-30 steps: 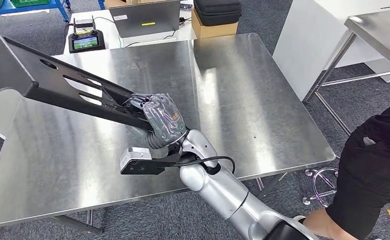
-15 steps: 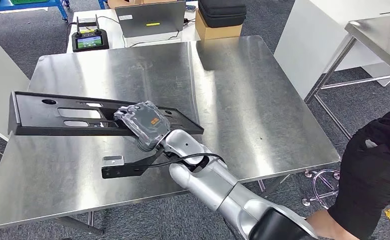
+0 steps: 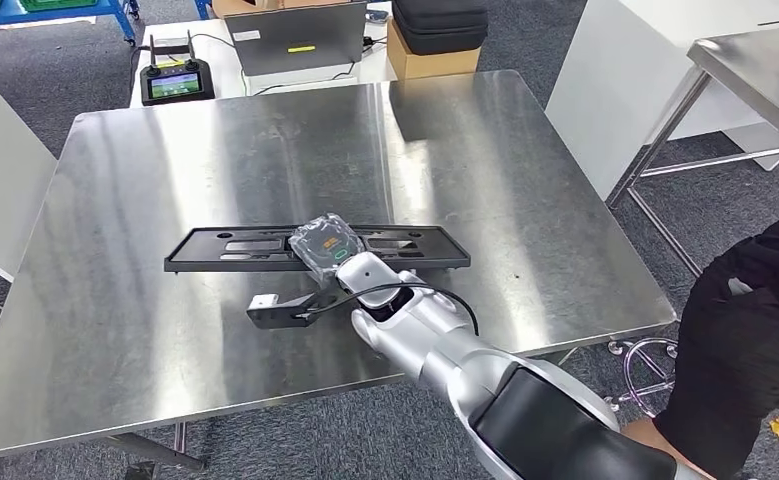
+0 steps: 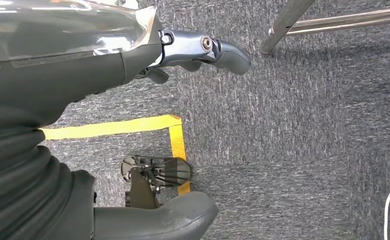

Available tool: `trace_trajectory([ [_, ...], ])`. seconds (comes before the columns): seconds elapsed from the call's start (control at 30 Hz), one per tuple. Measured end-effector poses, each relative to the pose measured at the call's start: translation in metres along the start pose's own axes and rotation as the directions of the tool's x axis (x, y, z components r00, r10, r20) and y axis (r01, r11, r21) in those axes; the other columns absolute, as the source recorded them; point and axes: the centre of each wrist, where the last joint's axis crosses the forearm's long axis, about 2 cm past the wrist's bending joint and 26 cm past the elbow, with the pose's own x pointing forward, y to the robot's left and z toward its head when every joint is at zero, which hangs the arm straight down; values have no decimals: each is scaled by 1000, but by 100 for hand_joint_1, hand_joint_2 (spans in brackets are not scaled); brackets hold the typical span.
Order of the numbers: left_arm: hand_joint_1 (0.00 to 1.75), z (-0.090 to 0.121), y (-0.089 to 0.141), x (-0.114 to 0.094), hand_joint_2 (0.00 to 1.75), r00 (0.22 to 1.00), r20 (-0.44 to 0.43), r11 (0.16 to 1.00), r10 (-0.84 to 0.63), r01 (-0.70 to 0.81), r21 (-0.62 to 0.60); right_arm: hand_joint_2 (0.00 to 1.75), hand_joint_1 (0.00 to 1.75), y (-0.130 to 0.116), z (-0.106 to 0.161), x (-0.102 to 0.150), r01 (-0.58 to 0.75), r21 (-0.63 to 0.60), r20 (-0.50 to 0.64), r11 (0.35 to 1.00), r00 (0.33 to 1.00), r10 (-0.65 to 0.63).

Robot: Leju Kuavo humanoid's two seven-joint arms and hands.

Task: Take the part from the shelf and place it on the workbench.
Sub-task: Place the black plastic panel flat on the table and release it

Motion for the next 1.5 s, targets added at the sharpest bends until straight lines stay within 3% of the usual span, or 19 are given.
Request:
trace_trajectory([
  [0.17,0,0,2,0,175,1000,7,1000,6,-6,9,175,175,4,0,-6,-112,84,-52,990,992,116],
  [0.3,0,0,4,0,175,1000,22,1000,3,-3,4,0,0,8,0,-8,-161,153,-93,975,980,176],
  [0.67,0,0,7,-1,175,999,35,1000,-8,8,0,0,0,5,0,-22,-111,174,-178,978,974,142],
  [0.8,0,0,7,-1,0,999,35,1000,-7,7,1,0,0,4,-1,-24,-111,173,-183,979,973,143],
  [1.1,0,0,8,-1,0,999,36,1000,-1,0,24,0,0,-14,-8,-27,-66,99,-175,993,981,83],
  [1.3,0,0,8,-2,0,999,37,999,-13,12,38,0,0,-41,-15,-15,107,-139,-64,985,991,-117],
  [1.4,0,0,8,-2,0,999,39,999,-22,20,41,0,0,-62,-18,0,381,-257,126,888,925,-360],
  [1.5,0,0,8,-2,0,999,45,999,-28,26,42,0,0,-79,-14,18,665,-293,364,687,742,-563],
])
